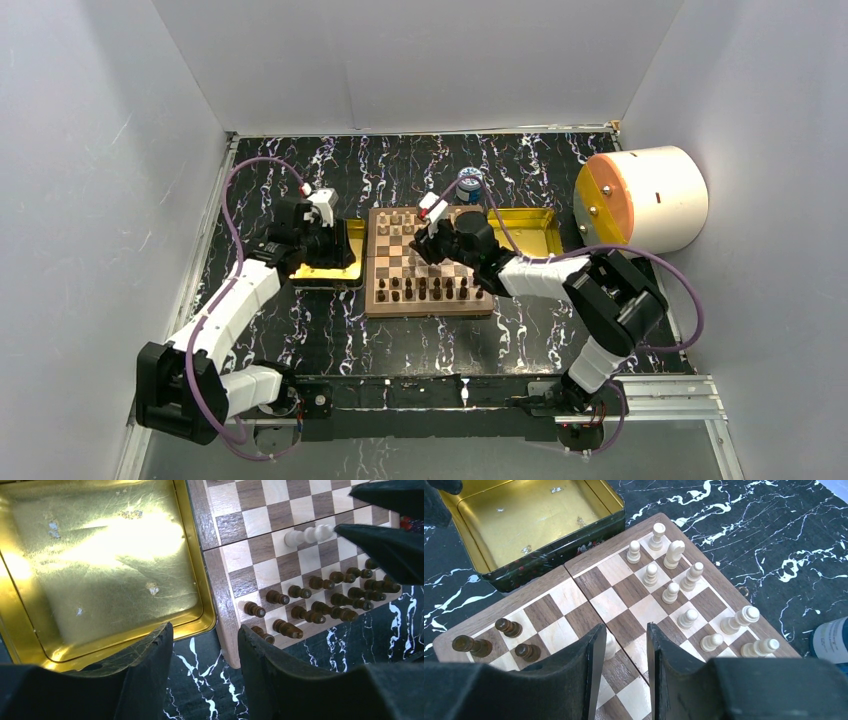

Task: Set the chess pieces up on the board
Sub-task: Place the chess piece on the chessboard, then pick up the chess piece from the chessboard.

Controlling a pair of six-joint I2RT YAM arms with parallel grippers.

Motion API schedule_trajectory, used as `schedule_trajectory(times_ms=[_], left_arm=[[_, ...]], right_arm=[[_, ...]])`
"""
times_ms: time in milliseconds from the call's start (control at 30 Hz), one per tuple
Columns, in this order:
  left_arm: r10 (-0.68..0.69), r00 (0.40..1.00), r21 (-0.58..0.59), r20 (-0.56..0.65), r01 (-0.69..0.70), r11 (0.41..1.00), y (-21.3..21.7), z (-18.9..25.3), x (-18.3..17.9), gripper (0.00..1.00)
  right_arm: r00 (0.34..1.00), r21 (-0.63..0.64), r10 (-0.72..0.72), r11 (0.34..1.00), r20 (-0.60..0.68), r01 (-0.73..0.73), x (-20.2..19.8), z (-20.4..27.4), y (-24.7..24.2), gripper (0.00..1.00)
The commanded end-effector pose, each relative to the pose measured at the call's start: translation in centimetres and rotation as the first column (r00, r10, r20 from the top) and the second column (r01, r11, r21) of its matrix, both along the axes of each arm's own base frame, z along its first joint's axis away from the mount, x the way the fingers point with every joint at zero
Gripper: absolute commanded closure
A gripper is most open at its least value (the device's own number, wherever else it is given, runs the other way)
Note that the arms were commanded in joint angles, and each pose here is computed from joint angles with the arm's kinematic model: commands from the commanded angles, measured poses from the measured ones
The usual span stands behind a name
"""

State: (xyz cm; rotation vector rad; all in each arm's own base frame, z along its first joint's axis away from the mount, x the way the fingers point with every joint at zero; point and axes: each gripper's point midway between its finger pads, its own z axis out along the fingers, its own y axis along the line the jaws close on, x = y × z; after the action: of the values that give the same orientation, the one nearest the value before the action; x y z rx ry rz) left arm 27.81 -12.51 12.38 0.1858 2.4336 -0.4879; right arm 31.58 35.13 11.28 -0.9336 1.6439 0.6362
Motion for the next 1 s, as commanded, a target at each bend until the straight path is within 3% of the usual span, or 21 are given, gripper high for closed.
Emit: schedule_trajectory(times_ms=[0,233,500,967], left_arm=[[0.013,0.997,0.034,0.07,-0.015,0.999,1.0,0.5,-0.1,0.51],[0.03,0.991,0.065,0.132,-0.039,0.997,1.9,1.3,-0.2,0.5],[0.053,0.979,0.077,0.198,-0.069,0.995,2.7,2.4,-0.4,0.45],[0.043,0.976,0.073,0.212,-0.06,0.996,2.6,2.6,-0.3,0.38]], right_arm=[[0.999,0.014,-0.049,0.999,-0.022,0.05,0.8,3.9,-0.2,0.54],[0.957,-0.103,-0.117,0.99,-0.264,0.093,0.3,3.0,-0.2,0.48],[0.892,-0.152,-0.185,0.98,-0.414,0.133,0.2,2.2,0.4,0.53],[0.837,-0.217,-0.232,0.966,-0.496,0.139,0.2,0.7,1.3,0.56]])
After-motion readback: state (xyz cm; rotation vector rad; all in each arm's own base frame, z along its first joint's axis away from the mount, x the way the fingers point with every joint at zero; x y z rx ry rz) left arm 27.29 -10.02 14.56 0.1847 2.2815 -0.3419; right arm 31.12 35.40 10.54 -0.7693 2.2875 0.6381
